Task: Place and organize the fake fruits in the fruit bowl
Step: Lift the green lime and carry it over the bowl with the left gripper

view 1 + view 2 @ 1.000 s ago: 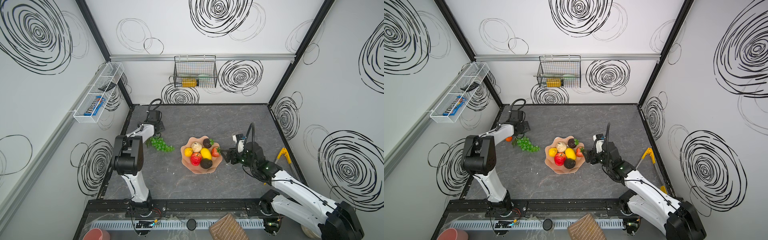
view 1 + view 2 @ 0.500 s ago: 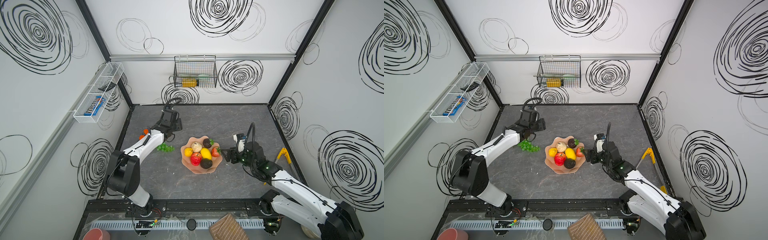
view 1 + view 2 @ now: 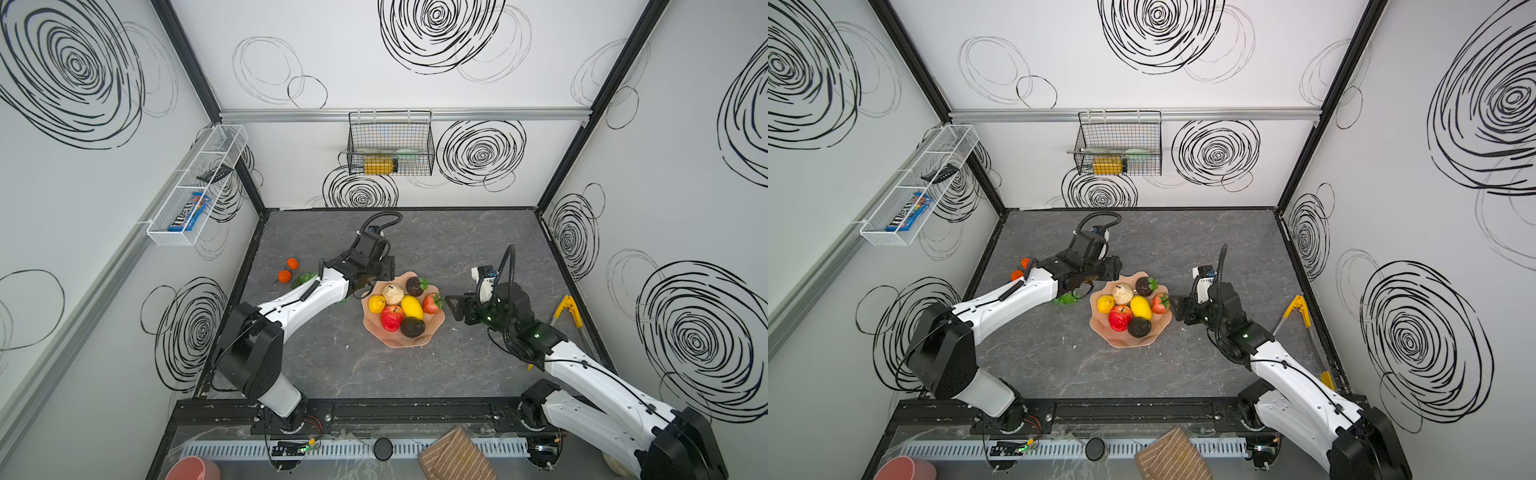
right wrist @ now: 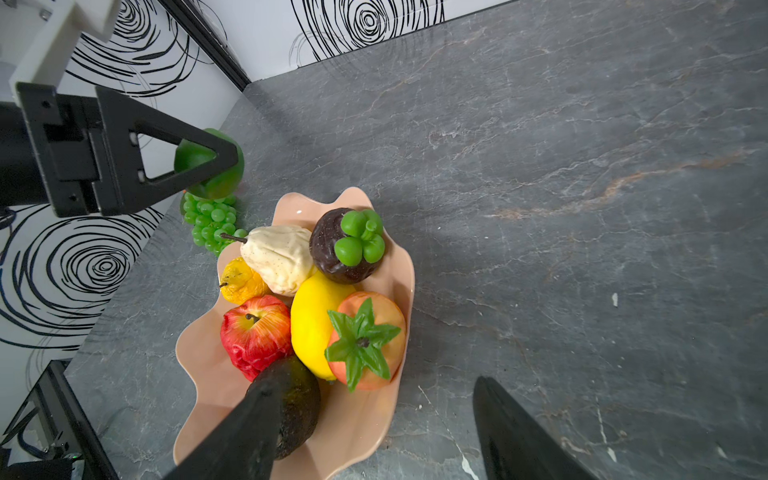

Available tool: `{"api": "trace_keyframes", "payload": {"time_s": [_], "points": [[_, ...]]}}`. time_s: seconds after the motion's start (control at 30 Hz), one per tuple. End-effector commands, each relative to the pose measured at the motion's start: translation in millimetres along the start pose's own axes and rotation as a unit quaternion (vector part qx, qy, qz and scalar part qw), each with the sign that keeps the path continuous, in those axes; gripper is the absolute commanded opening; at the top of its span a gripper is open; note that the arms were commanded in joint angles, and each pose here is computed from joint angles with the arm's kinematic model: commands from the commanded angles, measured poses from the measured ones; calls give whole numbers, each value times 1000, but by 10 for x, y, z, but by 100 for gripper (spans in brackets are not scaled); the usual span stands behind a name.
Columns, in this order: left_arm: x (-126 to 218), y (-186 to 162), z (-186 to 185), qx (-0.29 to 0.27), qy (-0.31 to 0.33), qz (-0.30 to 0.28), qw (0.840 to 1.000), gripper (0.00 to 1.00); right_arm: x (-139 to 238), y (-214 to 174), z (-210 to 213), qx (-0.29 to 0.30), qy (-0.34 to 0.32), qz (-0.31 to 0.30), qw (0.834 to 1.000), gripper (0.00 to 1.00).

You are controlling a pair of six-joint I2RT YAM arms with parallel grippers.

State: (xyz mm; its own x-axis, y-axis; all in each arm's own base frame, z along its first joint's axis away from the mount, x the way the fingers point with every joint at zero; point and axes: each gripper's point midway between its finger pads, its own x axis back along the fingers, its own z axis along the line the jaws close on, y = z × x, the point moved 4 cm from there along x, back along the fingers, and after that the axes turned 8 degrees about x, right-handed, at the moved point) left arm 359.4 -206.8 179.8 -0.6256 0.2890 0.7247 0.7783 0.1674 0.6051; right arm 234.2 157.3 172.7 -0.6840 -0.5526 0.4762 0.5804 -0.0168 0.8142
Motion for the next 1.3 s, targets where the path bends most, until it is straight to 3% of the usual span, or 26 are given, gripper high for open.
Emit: {"api": "trace_keyframes", "payload": {"time_s": [0.0,0.43,1.27], "points": [[-106,-56,-72,17,-28,20,999,67,19,16,17,-6,10,-10,1000,77],[-328,-224,-66,21,-40,63,997,69,27,-15,32,-10,18,-8,1000,77],[-495,-317,-119,2,-48,87,995,75,7,-43,25,-12,19,-5,1000,77]]}}
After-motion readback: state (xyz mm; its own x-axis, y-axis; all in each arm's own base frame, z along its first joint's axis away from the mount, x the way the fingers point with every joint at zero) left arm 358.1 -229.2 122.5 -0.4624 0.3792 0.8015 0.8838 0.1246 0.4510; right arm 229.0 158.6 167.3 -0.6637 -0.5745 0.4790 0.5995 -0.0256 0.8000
